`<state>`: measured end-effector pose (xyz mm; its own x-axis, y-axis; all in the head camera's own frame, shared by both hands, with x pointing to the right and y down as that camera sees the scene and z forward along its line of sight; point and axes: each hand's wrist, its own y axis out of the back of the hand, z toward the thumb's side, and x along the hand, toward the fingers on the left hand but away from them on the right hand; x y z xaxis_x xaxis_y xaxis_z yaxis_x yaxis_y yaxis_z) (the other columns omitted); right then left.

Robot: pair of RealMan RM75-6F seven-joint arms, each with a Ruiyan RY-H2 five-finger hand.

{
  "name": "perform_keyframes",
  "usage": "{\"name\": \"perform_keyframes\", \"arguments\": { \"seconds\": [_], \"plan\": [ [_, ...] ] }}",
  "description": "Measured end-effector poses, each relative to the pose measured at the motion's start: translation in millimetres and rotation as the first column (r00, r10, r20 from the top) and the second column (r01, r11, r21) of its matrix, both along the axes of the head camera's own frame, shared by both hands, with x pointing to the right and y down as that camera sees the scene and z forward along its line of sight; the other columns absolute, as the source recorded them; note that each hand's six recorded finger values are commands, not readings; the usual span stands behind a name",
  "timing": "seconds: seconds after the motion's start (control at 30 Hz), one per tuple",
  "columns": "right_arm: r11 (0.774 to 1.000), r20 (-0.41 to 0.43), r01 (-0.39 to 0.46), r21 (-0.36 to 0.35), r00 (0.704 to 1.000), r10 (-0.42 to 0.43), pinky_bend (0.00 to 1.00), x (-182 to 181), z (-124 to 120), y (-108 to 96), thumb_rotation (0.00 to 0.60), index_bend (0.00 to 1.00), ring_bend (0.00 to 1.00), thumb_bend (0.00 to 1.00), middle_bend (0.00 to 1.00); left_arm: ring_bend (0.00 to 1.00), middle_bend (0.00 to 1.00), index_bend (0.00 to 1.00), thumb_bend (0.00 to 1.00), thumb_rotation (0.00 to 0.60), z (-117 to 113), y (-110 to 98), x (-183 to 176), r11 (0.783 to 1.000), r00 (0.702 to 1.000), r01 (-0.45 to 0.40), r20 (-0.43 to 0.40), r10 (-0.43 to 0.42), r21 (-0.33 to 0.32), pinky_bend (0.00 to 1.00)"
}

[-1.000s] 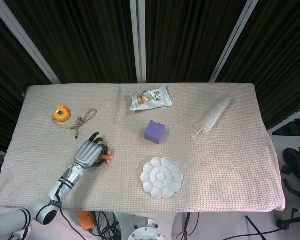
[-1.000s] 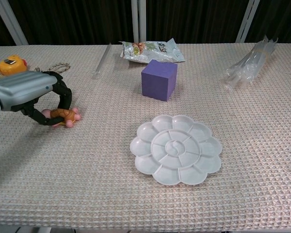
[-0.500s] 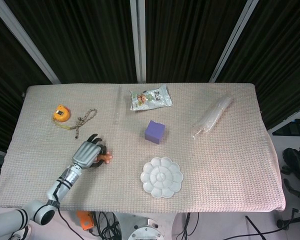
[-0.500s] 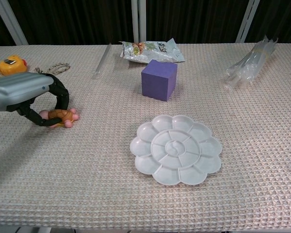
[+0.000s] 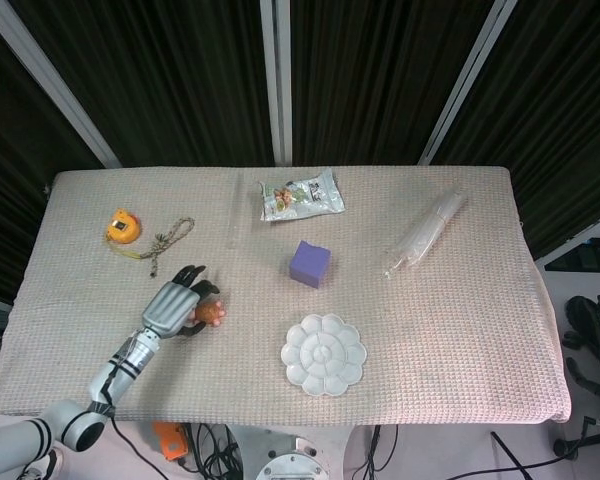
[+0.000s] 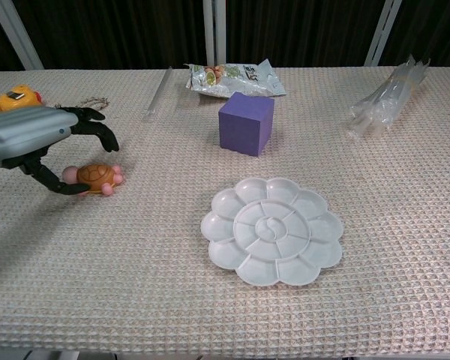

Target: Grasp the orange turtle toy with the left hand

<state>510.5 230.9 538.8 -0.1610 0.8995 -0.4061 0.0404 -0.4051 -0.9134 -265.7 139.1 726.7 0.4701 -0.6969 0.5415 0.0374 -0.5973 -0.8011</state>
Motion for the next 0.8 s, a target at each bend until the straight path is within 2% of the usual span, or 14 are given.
{"name": "perform_keyframes", "arguments": {
  "seconds": [0.2,0.37,0.5,0.7,0.77,0.8],
  "plan": [
    [1.0,-0.005,-0.003,-0.004,1.0,0.003,0.0,1.2,1.1,0.4,0.6,0.0,0.0,0.23,0.0,0.06,0.44,0.48,0.28,0.6,7.2,0.2,1.1,1.0,1.0,0.009,0.016,-0.009,-0.001,0.09],
    [1.0,-0.006,-0.01,-0.013,1.0,0.01,0.0,3.2,2.3,1.4,0.6,0.0,0.0,0.23,0.0,0.24,0.67,0.71,0.34,0.6,11.0,-0.9,2.9,1.0,1.0,0.016,0.023,-0.016,0.019,0.12],
    [1.0,-0.005,-0.012,-0.012,1.0,0.012,0.0,4.2,2.3,1.5,0.6,0.0,0.0,0.24,0.0,0.35,0.77,0.8,0.38,0.6,15.4,0.8,3.0,1.0,0.999,0.018,0.032,-0.018,0.008,0.16],
    [1.0,-0.005,-0.013,-0.009,1.0,0.013,0.0,4.8,1.5,1.5,0.6,0.0,0.0,0.23,0.0,0.41,0.77,0.79,0.38,0.6,15.1,-0.9,2.7,1.0,0.999,0.028,0.029,-0.028,0.014,0.18],
    [1.0,-0.004,-0.013,-0.008,1.0,0.013,0.0,4.8,1.4,1.5,0.6,0.0,0.0,0.23,0.0,0.37,0.72,0.67,0.37,0.6,12.8,-1.8,2.0,0.999,0.999,0.031,0.022,-0.032,0.02,0.18],
    [1.0,-0.004,-0.013,-0.008,1.0,0.013,0.0,4.6,1.4,1.5,0.6,0.0,0.0,0.23,0.0,0.32,0.63,0.57,0.35,0.6,11.5,-1.8,1.4,0.999,0.999,0.03,0.02,-0.03,0.021,0.16]
  ]
}}
